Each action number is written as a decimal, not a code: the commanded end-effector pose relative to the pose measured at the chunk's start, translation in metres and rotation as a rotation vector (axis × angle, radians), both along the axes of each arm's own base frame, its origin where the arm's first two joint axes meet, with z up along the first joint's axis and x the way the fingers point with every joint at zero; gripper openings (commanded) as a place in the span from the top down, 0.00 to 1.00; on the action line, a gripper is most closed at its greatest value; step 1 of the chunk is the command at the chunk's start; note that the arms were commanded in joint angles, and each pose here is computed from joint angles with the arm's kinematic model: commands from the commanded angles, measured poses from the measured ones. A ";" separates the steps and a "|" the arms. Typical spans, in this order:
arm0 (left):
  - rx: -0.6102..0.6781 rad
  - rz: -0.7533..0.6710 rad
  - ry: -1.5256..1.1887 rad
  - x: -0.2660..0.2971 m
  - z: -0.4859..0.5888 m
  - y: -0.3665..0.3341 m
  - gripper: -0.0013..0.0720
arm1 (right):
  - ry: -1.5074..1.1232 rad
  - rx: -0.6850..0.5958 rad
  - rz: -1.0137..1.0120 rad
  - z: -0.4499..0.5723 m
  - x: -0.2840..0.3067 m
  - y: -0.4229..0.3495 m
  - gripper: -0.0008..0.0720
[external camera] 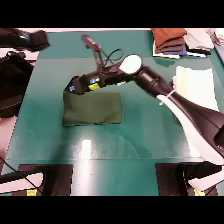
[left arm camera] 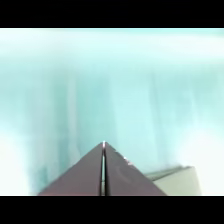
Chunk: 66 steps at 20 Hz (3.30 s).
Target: Fold the shirts.
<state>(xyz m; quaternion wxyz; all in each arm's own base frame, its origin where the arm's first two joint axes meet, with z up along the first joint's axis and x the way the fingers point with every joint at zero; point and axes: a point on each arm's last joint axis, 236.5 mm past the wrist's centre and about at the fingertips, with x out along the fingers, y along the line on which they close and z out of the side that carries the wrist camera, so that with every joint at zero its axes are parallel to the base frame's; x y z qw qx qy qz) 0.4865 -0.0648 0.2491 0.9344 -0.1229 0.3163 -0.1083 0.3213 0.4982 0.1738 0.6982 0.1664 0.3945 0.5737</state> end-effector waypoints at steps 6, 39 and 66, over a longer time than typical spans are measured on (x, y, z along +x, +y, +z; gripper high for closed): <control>0.035 0.008 -0.001 -0.021 0.012 0.019 0.95 | 0.096 -0.320 -0.204 -0.101 0.059 -0.144 0.56; -0.028 -0.220 0.009 -0.035 -0.010 -0.090 0.95 | 0.137 -0.268 -0.986 -0.052 0.209 -0.495 0.96; -0.035 -0.233 0.084 -0.047 -0.022 -0.092 0.95 | -0.226 -0.544 -1.298 0.096 0.153 -0.642 0.96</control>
